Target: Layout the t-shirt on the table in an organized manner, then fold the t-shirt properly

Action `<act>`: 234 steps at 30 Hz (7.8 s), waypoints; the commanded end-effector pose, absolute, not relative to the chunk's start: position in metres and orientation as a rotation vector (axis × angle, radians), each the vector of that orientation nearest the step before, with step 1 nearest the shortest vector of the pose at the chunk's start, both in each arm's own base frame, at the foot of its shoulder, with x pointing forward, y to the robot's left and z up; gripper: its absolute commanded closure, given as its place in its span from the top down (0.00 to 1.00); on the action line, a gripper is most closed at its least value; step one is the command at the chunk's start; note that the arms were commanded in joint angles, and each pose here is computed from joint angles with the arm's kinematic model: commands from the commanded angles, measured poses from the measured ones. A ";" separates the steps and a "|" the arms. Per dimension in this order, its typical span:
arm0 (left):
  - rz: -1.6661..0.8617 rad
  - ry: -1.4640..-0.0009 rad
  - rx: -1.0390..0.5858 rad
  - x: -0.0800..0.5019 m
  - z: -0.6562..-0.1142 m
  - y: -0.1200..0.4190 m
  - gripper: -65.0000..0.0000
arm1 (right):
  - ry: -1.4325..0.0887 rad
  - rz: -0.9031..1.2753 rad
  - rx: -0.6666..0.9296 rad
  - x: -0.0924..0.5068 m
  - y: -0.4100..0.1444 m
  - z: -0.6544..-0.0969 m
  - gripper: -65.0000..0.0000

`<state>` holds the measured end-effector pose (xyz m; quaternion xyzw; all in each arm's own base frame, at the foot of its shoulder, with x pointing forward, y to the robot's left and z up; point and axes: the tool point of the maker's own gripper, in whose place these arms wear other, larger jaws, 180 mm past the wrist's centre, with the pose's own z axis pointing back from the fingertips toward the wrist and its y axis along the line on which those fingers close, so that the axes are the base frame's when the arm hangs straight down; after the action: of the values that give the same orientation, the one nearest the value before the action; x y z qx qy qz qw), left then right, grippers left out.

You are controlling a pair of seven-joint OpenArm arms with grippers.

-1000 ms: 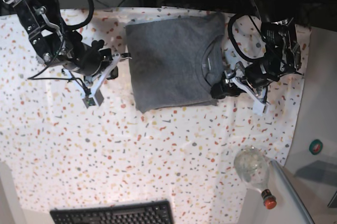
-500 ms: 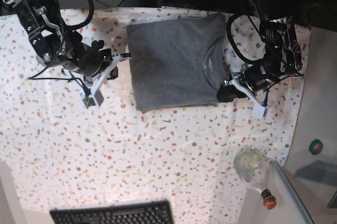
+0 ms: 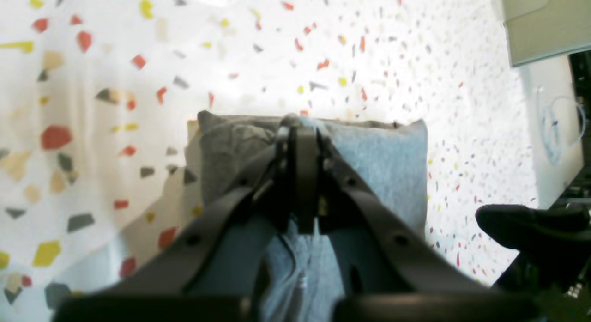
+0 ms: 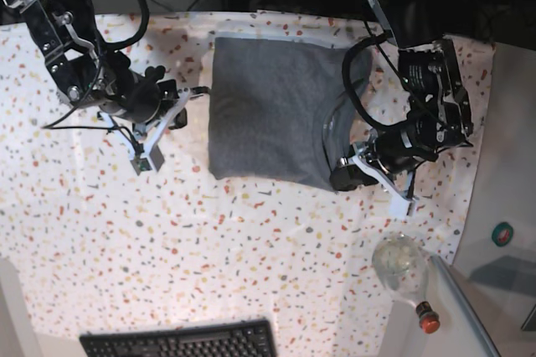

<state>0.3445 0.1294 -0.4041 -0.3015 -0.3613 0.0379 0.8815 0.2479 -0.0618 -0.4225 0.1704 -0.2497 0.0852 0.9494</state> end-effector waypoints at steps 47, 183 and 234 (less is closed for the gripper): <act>0.097 -0.912 -0.488 0.258 -0.409 0.179 1.00 | -0.634 0.275 0.437 0.293 -0.031 -0.389 0.00; -0.266 -0.861 -0.209 0.298 -0.381 0.243 0.66 | -0.458 0.697 0.592 0.204 0.095 -0.420 0.00; -0.025 -0.783 -0.597 0.358 -0.435 0.142 0.67 | -0.652 0.215 0.458 0.292 -0.036 -0.396 0.00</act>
<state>0.3419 0.1408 -0.4530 -0.2813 -0.3449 -0.0084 0.8954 0.2815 -0.0362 -0.4078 0.2198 -0.2960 0.1015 0.9240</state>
